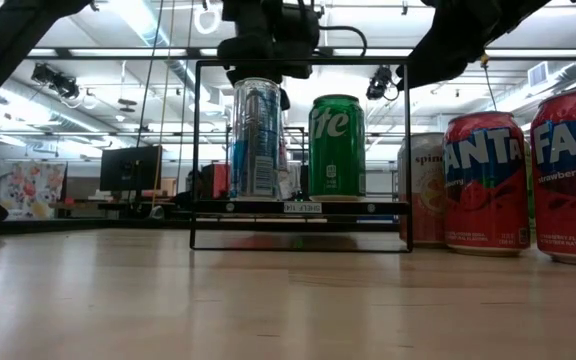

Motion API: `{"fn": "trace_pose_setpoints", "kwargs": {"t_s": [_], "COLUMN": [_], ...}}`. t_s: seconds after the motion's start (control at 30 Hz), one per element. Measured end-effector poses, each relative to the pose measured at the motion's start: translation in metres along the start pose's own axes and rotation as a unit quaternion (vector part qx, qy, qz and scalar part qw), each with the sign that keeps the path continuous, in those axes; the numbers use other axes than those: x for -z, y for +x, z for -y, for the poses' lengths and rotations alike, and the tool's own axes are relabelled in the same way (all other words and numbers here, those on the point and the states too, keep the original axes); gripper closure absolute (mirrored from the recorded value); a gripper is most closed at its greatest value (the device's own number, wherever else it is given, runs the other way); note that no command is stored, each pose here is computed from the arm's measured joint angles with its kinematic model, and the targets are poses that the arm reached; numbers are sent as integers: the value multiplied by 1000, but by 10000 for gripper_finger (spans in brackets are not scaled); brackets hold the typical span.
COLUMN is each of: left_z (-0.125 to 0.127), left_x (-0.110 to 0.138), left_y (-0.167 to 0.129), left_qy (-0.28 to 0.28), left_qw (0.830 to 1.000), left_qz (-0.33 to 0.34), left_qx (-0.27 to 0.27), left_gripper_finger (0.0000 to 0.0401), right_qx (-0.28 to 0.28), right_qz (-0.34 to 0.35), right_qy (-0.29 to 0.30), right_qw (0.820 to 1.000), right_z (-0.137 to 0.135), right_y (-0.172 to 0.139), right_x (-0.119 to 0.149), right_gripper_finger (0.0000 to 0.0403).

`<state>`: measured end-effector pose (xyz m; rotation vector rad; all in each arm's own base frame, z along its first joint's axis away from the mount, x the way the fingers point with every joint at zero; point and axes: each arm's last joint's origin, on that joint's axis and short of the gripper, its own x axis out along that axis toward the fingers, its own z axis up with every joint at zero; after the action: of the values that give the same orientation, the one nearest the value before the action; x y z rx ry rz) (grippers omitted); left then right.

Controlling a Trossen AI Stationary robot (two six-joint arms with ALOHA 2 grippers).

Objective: Place canned beverage on shelf
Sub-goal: Put the red black soda can on the shelf

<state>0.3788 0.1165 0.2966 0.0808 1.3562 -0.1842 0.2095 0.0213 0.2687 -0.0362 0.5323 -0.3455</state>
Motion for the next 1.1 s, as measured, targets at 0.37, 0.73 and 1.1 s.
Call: {"fn": "trace_pose_setpoints", "kwargs": {"t_s": [0.37, 0.73, 1.1], "left_z": [7, 8, 9], "left_x": [-6, -6, -10], "left_y": [15, 15, 25], "left_qy": [8, -15, -13], "left_qw": [999, 998, 997], "left_qz": [-37, -51, -60], "left_qx": [-20, -40, -36], "left_gripper_finger": [83, 83, 83], "right_qx": [-1, -5, -5], "right_qz": [-4, -5, -2], "right_qy": [6, 6, 7], "right_qw": [1000, 1000, 1000], "right_z": [0, -2, -2], "right_y": [0, -1, -1], "right_x": [1, 1, 1], "right_gripper_finger": [55, 55, 55]}}
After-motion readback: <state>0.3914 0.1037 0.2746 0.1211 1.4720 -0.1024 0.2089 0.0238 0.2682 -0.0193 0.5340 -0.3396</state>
